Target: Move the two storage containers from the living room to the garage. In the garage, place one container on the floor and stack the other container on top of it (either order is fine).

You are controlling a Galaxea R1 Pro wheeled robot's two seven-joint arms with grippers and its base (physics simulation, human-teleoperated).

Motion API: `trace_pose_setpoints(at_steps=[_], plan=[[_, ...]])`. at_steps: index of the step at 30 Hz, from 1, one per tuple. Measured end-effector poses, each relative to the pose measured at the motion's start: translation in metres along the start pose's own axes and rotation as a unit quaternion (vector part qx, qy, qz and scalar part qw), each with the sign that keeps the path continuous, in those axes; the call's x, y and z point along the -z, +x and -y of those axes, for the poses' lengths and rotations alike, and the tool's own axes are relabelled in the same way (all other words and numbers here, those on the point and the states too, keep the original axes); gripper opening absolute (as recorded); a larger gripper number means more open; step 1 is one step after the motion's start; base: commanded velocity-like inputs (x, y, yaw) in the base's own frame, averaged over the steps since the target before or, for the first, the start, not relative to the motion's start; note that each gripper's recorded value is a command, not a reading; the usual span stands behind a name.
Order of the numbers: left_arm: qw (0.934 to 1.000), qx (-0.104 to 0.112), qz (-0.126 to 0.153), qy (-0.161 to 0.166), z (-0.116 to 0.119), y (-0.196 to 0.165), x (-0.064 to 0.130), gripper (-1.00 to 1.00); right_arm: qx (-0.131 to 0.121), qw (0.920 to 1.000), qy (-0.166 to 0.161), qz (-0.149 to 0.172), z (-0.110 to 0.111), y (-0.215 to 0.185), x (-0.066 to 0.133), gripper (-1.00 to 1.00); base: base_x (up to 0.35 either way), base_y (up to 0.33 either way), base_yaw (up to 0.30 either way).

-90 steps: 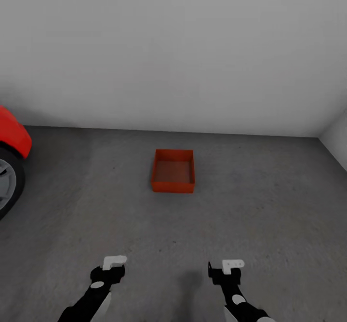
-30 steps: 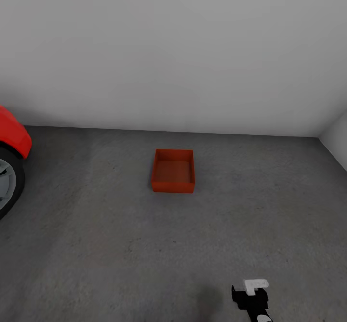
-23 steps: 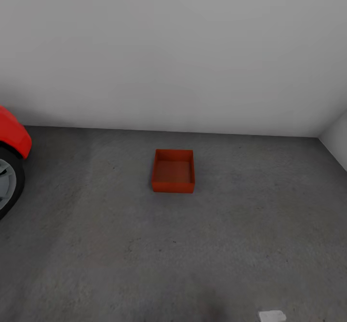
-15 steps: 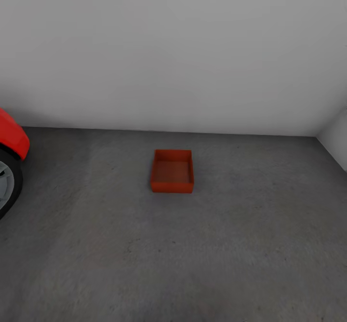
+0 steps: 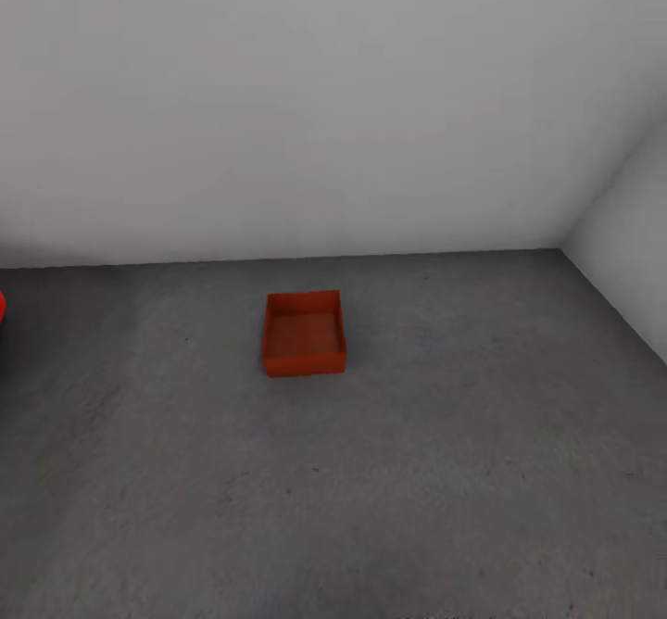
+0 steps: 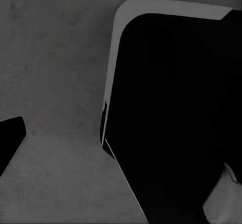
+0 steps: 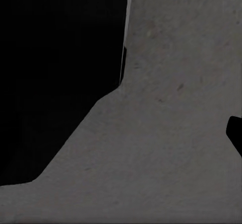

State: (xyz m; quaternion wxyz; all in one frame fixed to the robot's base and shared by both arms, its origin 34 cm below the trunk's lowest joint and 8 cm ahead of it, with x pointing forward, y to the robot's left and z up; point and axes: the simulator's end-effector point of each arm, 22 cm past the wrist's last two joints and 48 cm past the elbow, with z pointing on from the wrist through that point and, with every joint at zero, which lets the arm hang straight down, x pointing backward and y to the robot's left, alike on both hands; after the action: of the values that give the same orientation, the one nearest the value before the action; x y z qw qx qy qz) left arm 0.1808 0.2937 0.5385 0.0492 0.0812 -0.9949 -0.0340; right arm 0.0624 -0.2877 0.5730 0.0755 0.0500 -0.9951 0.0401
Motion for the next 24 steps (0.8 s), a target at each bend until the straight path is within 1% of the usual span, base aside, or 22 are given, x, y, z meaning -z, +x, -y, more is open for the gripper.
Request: trace_pose_setpoints(at_steps=[3,24], plan=[[1.0000,0.001,0.000,0.000,0.0002,-0.0001,0.0000,1.00,0.001,1.0000,-0.005,0.000,-0.0070,-0.0006,0.0003,1.00,0.000,0.000,-0.287],[1.0000,0.000,0.000,0.001,0.0005,-0.0002,0.0000,1.00,-0.001,1.0000,-0.005,0.001,-0.0073,-0.0009,0.0003,1.00,0.000,0.000,-0.292]])
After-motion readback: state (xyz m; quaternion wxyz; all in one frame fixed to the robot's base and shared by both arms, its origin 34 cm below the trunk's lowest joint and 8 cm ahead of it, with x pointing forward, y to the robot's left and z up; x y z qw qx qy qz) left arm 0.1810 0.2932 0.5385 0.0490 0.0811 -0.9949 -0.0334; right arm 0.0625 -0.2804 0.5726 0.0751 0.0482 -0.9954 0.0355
